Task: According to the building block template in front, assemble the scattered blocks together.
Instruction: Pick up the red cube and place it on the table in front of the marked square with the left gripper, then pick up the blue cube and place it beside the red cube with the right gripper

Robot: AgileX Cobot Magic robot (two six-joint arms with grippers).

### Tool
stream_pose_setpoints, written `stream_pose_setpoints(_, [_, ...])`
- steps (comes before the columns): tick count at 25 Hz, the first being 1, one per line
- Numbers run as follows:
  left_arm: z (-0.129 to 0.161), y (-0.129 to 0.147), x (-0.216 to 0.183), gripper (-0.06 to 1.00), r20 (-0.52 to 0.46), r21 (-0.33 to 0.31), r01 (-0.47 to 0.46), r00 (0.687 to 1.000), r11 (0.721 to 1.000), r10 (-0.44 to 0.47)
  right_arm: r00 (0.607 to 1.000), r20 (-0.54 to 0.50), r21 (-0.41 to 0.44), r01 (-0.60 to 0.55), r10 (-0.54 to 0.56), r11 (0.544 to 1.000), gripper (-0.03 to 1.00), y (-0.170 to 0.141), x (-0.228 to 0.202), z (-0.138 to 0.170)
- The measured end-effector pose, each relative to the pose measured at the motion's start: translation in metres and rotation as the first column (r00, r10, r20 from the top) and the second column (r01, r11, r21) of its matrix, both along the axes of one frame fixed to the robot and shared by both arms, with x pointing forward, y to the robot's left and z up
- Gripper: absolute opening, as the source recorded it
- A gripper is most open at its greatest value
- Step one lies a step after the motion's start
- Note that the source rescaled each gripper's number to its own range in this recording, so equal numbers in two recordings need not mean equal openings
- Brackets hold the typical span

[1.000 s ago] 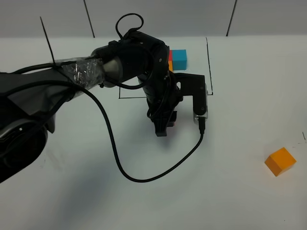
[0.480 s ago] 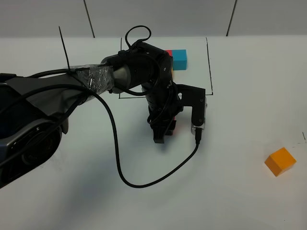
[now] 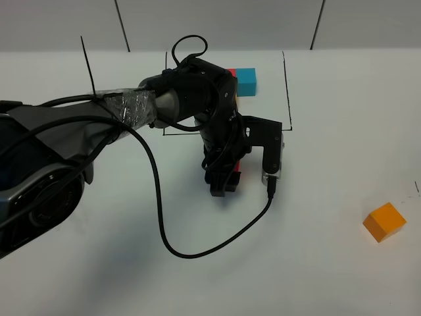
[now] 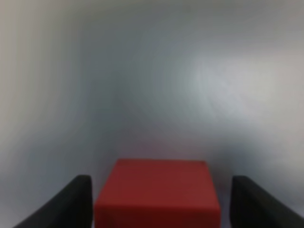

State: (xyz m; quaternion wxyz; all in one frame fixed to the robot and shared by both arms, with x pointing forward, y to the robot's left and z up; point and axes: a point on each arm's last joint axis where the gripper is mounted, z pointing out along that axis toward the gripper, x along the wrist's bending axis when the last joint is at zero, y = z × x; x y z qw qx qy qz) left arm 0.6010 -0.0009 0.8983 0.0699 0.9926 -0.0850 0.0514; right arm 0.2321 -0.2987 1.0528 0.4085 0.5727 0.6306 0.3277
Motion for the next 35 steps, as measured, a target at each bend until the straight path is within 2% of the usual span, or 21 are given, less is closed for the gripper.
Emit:
stream_pose_setpoints(2, [0.016, -0.003, -0.001, 0.86, 0.023, -0.021, -0.015, 1.0, 1.0, 0.015, 1.0, 0.0, 0.0, 0.0, 0.0, 1.0, 0.72, 0.0, 0.0, 0.0])
stream_pose_setpoints(4, [0.047, -0.005, -0.003, 0.97, 0.078, -0.061, -0.031, 0.996, 0.998, 0.036, 1.0, 0.0, 0.0, 0.0, 0.0, 1.0, 0.72, 0.0, 0.0, 0.0])
stream_pose_setpoints(8, [0.113, 0.005, -0.011, 0.99, 0.202, -0.097, -0.057, 0.976, 0.994, 0.076, 1.0, 0.0, 0.005, -0.003, 0.003, 1.0, 0.72, 0.0, 0.0, 0.0])
stream_pose_setpoints(11, [0.156, 0.024, -0.02, 0.95, 0.268, -0.068, -0.111, 0.955, 0.991, 0.126, 1.0, 0.0, 0.0, 0.0, 0.0, 1.0, 0.72, 0.0, 0.0, 0.0])
stream_pose_setpoints(13, [0.18, 0.043, -0.027, 0.9, 0.292, -0.032, -0.202, 0.935, 0.979, 0.202, 1.0, 0.0, 0.0, 0.0, 0.0, 1.0, 0.72, 0.0, 0.0, 0.0])
stream_pose_setpoints(15, [0.203, 0.067, -0.034, 0.85, 0.29, -0.021, -0.349, 0.895, 0.937, 0.34, 1.0, 0.0, 0.0, 0.0, 0.0, 1.0, 0.72, 0.0, 0.0, 0.0])
stream_pose_setpoints(18, [0.231, 0.102, -0.035, 0.76, 0.299, -0.1, -0.559, 0.772, 0.823, 0.561, 1.0, 0.0, 0.0, 0.0, 0.0, 1.0, 0.72, 0.0, 0.0, 0.0])
stream_pose_setpoints(20, [0.245, 0.126, -0.037, 0.72, 0.297, -0.144, -0.629, 0.709, 0.764, 0.639, 1.0, 0.0, 0.0, 0.0, 0.0, 1.0, 0.72, 0.0, 0.0, 0.0])
stream_pose_setpoints(23, [0.263, 0.158, -0.054, 0.71, 0.309, -0.178, -0.668, 0.659, 0.723, 0.685, 1.0, 0.0, 0.0, 0.0, 0.0, 1.0, 0.72, 0.0, 0.0, 0.0])
stream_pose_setpoints(25, [0.27, 0.176, -0.07, 0.71, 0.319, -0.181, -0.673, 0.649, 0.717, 0.69, 1.0, 0.0, 0.0, 0.0, 0.0, 1.0, 0.72, 0.0, 0.0, 0.0])
stream_pose_setpoints(28, [0.281, 0.21, -0.102, 0.7, 0.351, -0.194, -0.693, 0.612, 0.694, 0.709, 1.0, 0.0, 0.0, 0.0, 0.0, 1.0, 0.72, 0.0, 0.0, 0.0])
stream_pose_setpoints(32, [0.291, 0.257, -0.156, 0.7, 0.403, -0.246, -0.743, 0.506, 0.623, 0.763, 1.0, 0.0, 0.0, 0.0, 0.0, 1.0, 0.72, 0.0, 0.0, 0.0])
stream_pose_setpoints(35, [0.3, 0.283, -0.205, 0.7, 0.429, -0.334, -0.747, 0.422, 0.574, 0.799, 1.0, 0.0, 0.0, 0.0, 0.0, 1.0, 0.72, 0.0, 0.0, 0.0])
